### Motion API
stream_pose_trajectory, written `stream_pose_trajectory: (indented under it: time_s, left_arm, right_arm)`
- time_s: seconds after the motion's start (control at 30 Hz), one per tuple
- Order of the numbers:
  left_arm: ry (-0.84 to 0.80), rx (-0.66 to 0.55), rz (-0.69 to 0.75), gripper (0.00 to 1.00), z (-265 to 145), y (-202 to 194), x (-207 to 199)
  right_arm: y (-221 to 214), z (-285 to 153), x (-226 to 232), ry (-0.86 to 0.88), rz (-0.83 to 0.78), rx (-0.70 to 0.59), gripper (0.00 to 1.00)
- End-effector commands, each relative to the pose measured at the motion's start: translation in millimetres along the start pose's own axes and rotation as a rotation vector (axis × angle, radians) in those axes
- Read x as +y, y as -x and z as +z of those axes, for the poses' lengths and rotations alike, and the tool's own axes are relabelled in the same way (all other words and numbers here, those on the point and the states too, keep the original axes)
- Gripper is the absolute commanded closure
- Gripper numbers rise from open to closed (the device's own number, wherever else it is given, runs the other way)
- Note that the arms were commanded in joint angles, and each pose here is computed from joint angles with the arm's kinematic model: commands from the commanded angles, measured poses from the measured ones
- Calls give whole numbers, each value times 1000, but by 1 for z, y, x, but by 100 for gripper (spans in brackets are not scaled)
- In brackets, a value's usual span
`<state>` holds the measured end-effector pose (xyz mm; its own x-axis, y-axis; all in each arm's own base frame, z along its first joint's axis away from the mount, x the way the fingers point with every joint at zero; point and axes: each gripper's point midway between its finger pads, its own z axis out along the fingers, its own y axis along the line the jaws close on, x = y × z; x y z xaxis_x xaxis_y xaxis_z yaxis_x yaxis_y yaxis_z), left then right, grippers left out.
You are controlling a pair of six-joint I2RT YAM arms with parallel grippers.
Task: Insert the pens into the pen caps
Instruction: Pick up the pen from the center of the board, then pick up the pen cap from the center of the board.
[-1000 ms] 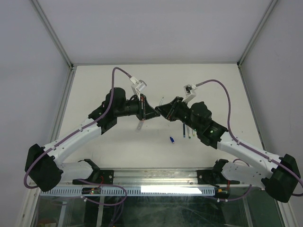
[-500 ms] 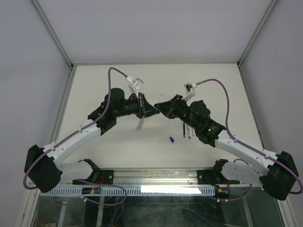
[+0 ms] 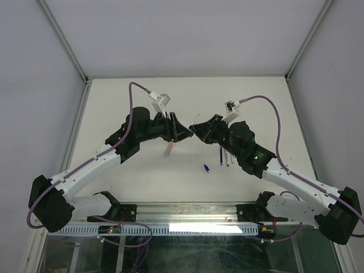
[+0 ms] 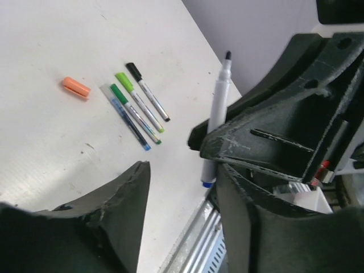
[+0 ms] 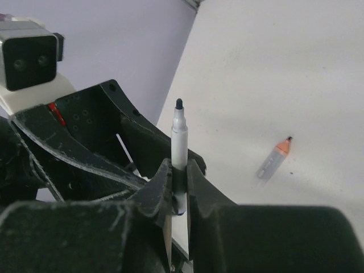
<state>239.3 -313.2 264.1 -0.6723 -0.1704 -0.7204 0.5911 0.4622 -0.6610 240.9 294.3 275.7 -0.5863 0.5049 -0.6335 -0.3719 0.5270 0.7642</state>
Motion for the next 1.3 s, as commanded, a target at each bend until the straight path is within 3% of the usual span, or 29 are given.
stream_pose_trajectory:
  time_s: [0.0, 0.13, 0.3, 0.53, 0.9, 1.27]
  left_arm:
    - [56, -135, 87, 46, -5, 39, -5]
    - [190, -108, 87, 42, -1, 33, 24]
    - [284, 21, 53, 45, 14, 2, 54]
    - [479, 143, 50, 42, 53, -72, 67]
    - [680, 258, 163, 34, 92, -158, 63]
    - [745, 311, 239, 31, 107, -185, 69]
  right_arm:
    - [7, -20, -30, -159, -52, -26, 100]
    - [-8, -34, -77, -338, -90, 14, 100]
    - [-13, -58, -118, -516, -123, 16, 98]
    - [15, -101, -152, -730, -83, -158, 93]
    - [12, -118, -166, -733, 28, -251, 92]
    - [1, -115, -169, -720, 70, -224, 91]
